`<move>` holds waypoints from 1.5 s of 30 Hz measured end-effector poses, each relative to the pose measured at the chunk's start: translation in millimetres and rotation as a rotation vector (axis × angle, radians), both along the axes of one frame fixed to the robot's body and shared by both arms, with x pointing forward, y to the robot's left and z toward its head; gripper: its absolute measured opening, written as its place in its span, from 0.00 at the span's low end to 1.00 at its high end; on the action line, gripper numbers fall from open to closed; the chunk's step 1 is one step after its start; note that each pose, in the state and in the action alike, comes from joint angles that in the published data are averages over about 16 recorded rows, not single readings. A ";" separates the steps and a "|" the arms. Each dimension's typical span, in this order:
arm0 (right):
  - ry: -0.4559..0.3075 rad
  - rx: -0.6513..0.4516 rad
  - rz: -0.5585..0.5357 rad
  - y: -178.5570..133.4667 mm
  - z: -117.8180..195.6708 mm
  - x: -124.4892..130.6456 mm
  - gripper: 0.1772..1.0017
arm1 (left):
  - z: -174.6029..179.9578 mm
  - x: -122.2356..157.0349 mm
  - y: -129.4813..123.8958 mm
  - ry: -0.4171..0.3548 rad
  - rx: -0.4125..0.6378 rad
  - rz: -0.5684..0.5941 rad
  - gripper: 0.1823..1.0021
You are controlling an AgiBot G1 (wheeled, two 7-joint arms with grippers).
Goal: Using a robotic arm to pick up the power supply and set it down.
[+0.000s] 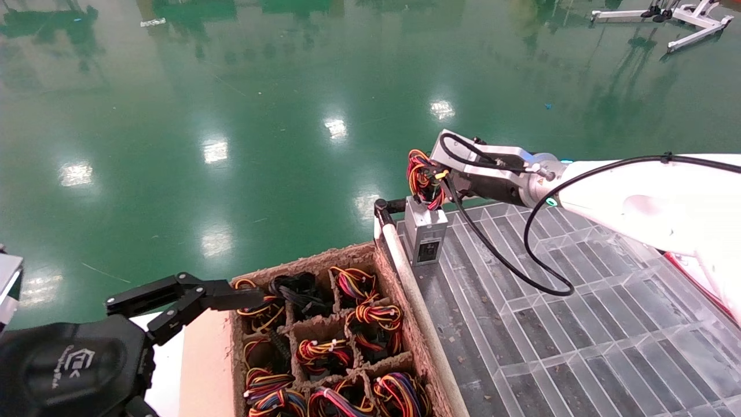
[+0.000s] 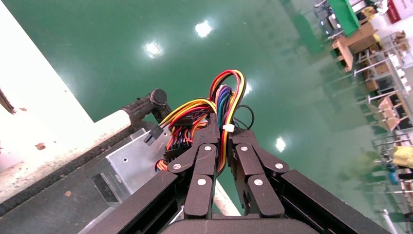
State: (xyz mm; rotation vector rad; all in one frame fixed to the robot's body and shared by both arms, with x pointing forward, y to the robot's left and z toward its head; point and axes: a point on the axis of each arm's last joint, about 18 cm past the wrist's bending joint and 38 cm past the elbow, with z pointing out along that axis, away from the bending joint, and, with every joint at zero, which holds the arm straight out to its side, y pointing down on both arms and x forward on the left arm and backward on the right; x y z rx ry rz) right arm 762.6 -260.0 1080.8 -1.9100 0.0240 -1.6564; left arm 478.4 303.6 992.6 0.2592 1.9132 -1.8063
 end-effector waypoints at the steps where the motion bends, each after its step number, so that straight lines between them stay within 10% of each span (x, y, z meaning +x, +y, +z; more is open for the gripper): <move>1: 0.002 0.001 0.001 -0.3 -0.5 -0.2 0.03 | 0.0 0.0 0.0 0.000 0.000 0.000 1.00; 19: 0.008 0.007 0.004 -1.7 -1.1 -0.8 0.14 | 0.0 0.1 0.1 0.000 0.000 0.000 1.00; 45: 0.062 0.211 0.091 -24.7 19.8 -24.0 0.79 | 0.1 0.2 0.2 0.000 -0.001 0.001 1.00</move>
